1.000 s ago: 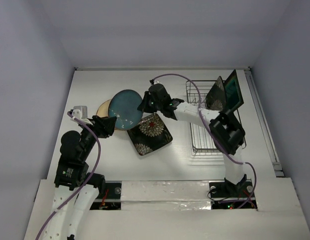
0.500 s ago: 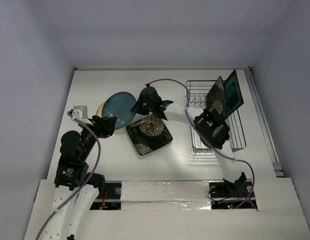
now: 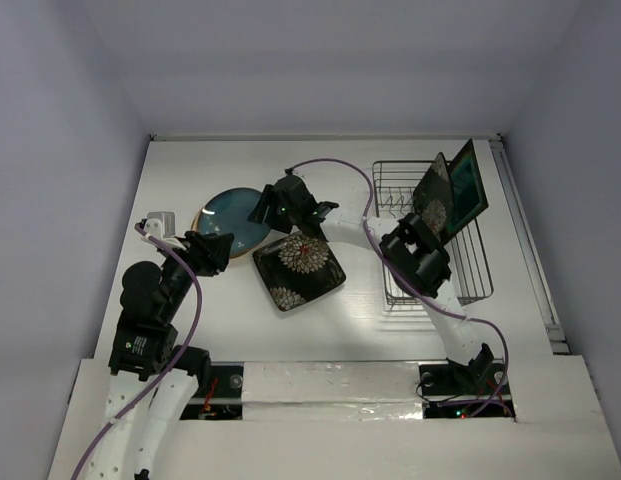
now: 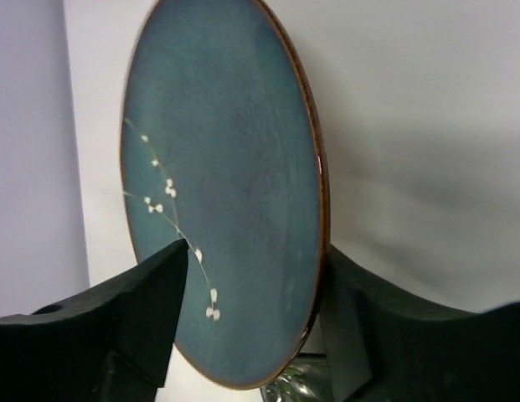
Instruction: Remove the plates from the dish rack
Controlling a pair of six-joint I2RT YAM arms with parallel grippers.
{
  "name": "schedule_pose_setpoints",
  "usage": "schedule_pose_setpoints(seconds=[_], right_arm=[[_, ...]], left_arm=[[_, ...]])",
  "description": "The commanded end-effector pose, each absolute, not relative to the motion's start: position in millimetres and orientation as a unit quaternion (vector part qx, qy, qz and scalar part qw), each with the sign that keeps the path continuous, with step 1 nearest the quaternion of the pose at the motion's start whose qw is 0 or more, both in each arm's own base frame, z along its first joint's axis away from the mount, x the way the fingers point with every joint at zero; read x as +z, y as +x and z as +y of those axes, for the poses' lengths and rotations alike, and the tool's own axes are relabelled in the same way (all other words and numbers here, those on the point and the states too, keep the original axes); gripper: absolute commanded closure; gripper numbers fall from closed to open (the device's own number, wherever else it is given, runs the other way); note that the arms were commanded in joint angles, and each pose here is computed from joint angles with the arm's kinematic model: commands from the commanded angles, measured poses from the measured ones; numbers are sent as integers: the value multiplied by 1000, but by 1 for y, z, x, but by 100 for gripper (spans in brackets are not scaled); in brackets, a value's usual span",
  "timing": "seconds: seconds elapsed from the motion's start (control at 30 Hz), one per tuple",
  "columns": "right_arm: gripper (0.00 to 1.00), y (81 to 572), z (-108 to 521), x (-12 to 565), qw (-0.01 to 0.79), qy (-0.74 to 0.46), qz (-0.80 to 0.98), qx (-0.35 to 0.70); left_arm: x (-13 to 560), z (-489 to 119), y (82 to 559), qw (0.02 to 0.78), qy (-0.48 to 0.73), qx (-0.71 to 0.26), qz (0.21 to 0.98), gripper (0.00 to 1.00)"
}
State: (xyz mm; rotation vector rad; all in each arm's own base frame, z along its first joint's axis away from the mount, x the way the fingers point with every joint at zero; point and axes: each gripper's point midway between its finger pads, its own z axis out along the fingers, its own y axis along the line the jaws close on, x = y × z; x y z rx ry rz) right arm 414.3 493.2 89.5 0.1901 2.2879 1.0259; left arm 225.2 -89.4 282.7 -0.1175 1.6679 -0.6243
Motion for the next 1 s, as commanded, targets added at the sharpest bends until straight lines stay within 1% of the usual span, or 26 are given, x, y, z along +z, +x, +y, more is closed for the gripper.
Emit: schedule_pose_setpoints(seconds=[0.0,0.03,0.1,0.13,0.23,0.37,0.43,0.5,0.67,0.7,0.83,0.97], right_arm=[[33,422,488,142,368,72,839,395],[29,422,486,137,367,71,843,387],[27,422,484,134,369,69,846,379],[24,421,482,127,364,69,852,371],[21,417,484,109,344,63,863,365],[20,410,492,93,318,60,866,380],[21,401,503,92,299,49,867,396],[21,403,514,95,295,51,857,420],[25,400,536,99,271,62,843,460],[26,398,541,93,258,60,843,468],[29,406,553,100,253,77,831,490],[29,415,563,105,246,104,818,509]], left_arm=[[305,-90,223,652,-45,-283,702,58],[305,-90,223,653,-45,-282,702,58],[304,-90,223,652,-45,-283,702,58],[305,-90,223,653,-45,-282,702,58],[305,-90,223,653,-45,-283,701,58],[305,-90,223,653,-44,-284,701,58],[305,-90,222,653,-44,-284,701,58],[305,-92,222,652,-40,-286,701,58],[306,-91,221,653,-42,-286,700,58],[306,-91,221,653,-42,-286,700,58],[305,-91,222,652,-43,-285,701,58],[304,-93,222,650,-40,-287,703,58]])
